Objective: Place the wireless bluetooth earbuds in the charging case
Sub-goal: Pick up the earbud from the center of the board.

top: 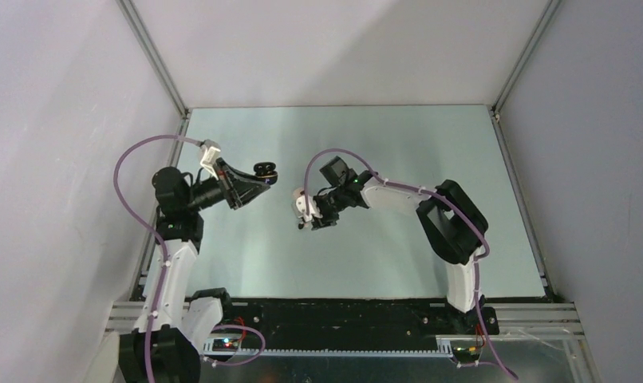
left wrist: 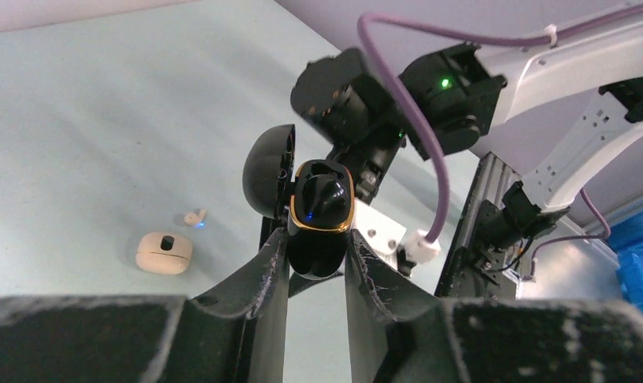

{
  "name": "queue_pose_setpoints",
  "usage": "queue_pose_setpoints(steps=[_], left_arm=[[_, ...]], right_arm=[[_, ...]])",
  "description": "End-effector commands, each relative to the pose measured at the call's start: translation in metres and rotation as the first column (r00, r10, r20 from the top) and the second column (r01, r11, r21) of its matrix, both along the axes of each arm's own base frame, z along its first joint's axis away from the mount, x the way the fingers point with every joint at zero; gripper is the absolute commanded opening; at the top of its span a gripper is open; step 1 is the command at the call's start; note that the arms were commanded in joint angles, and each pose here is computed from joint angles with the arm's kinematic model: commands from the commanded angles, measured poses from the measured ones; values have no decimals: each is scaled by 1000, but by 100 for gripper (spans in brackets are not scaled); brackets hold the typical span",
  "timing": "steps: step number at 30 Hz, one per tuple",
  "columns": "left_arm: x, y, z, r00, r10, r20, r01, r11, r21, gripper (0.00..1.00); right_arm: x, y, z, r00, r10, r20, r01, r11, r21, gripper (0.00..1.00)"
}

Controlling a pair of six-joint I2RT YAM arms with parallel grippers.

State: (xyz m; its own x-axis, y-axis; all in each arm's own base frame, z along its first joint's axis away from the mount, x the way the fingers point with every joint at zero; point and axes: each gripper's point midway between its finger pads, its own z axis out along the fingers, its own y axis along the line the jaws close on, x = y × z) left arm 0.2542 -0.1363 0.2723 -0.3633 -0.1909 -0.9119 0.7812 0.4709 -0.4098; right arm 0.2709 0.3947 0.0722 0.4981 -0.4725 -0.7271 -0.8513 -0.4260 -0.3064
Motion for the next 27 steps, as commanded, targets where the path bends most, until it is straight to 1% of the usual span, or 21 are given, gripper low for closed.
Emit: queue_pose_setpoints(steps=[1, 7, 11, 21, 27], left_arm=[[-5, 7, 20, 999, 25, 44, -24, 1000, -7, 0], [-7, 9, 22, 998, 36, 46, -36, 999, -6, 0], [-7, 9, 24, 999, 28, 45, -28, 1000, -5, 0], [-4, 10, 24, 999, 29, 33, -28, 1000, -6, 0], [-4, 10, 23, 999, 35, 29, -35, 999, -7, 0]], right_arm=[[0, 9, -13, 997, 71, 36, -71, 997, -14, 48], [4, 13, -28, 997, 65, 47, -63, 996, -57, 52], [6, 16, -33, 998, 49, 46, -46, 997, -64, 52], [17, 32, -31, 998, 4, 60, -2, 1000, -31, 52], [17, 40, -19, 999, -25, 30, 25, 1000, 6, 48]])
